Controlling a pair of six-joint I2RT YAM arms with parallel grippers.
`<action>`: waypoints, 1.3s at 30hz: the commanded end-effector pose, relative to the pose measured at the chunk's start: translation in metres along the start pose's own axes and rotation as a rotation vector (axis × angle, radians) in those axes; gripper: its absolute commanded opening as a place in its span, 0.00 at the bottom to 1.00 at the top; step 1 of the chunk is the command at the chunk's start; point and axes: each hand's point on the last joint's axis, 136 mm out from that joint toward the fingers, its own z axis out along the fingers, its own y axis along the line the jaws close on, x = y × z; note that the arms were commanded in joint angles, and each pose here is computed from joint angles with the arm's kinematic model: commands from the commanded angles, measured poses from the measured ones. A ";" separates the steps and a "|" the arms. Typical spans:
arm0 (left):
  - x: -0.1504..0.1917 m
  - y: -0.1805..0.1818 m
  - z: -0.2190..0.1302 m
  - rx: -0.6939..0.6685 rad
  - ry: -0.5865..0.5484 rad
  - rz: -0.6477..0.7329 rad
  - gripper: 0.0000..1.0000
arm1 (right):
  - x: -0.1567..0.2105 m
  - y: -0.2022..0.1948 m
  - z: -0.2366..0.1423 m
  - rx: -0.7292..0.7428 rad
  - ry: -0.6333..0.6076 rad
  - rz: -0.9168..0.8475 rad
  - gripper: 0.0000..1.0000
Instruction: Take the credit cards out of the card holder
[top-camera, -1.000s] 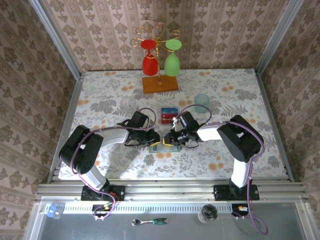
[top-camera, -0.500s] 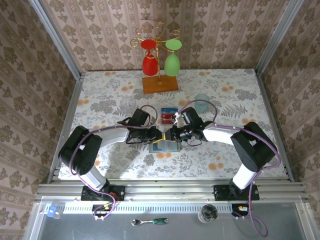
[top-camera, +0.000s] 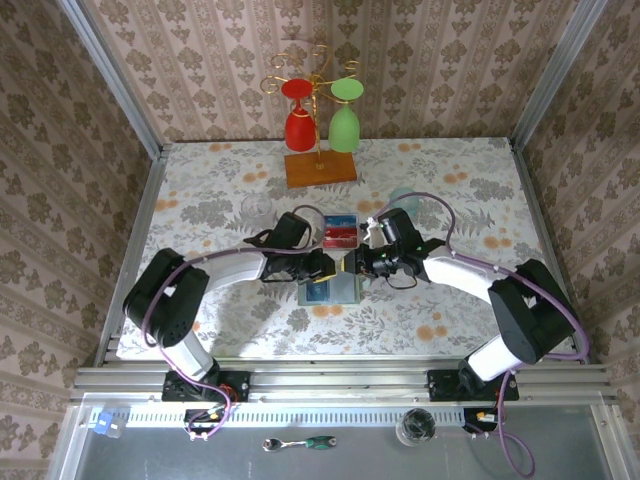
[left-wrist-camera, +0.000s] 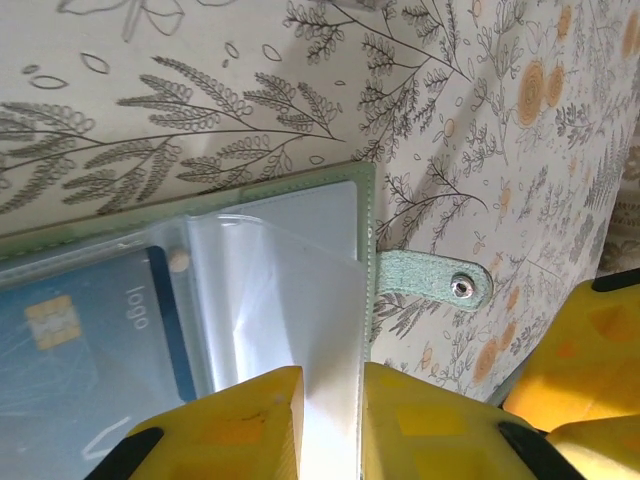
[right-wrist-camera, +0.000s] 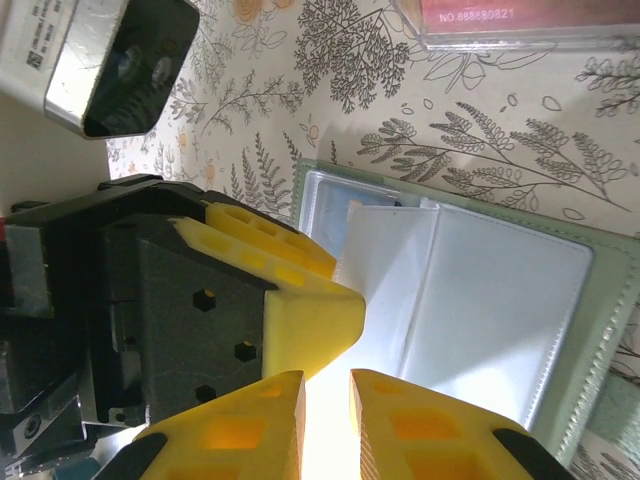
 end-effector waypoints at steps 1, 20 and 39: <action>0.001 -0.008 0.006 0.010 0.031 0.015 0.21 | 0.004 -0.011 -0.010 0.050 -0.010 -0.003 0.19; -0.004 -0.020 0.038 0.051 0.079 0.019 0.30 | 0.009 -0.016 -0.034 0.095 -0.044 -0.003 0.22; -0.015 -0.020 0.012 0.048 0.020 0.030 0.32 | 0.003 -0.010 -0.026 0.056 -0.033 0.027 0.25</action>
